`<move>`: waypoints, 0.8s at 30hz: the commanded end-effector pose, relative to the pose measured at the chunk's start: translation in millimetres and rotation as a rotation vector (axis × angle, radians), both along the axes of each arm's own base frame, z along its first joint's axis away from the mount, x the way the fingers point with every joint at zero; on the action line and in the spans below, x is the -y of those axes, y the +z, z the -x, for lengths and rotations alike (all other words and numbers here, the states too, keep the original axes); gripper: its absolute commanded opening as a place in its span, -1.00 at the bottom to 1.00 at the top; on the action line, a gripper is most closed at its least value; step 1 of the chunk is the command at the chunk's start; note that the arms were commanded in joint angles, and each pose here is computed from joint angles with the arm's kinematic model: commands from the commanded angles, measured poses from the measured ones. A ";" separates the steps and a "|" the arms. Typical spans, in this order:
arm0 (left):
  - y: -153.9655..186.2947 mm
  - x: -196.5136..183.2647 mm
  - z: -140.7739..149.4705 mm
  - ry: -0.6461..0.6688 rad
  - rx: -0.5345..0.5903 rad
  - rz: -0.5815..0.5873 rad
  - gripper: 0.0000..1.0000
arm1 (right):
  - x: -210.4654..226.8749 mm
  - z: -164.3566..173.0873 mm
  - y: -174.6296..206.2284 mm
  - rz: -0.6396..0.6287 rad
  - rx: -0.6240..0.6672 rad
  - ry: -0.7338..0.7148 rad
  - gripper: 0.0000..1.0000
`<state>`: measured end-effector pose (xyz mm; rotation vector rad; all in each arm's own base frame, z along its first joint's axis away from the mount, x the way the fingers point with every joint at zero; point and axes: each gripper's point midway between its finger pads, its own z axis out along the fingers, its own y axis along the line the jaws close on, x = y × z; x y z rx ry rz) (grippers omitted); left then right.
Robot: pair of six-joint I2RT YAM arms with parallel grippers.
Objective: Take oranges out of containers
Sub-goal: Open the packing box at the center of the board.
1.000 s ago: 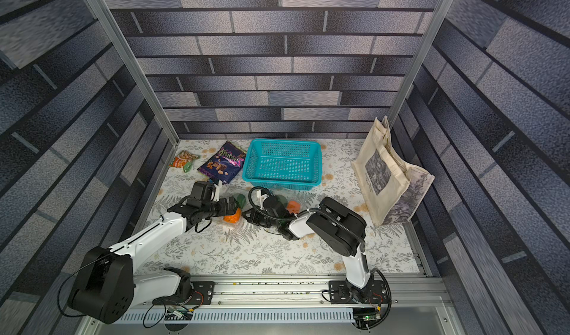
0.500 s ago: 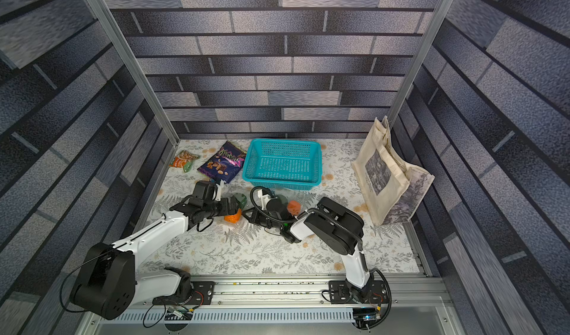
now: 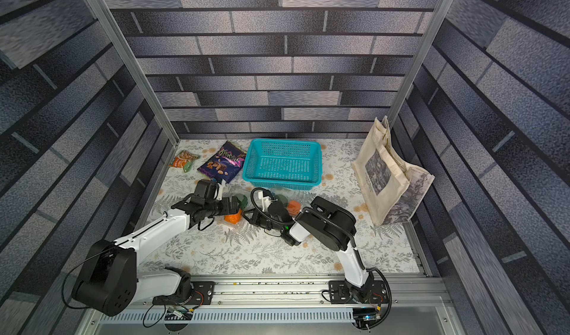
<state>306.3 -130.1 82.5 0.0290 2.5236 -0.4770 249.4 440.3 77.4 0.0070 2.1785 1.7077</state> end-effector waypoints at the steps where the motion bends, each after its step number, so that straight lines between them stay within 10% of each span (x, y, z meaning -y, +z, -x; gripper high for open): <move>1: -13.6 11.7 37.9 -0.066 -0.161 0.025 1.00 | -2.4 -1.8 9.2 -0.028 0.015 -0.008 -0.79; 7: -7.0 7.9 37.7 -0.066 -0.149 0.011 1.00 | -2.1 -1.1 10.8 -0.026 0.015 -0.004 -0.33; 24: 31.9 -24.6 31.5 0.018 -0.054 0.020 1.00 | -6.2 0.5 32.1 0.009 0.047 0.026 -0.01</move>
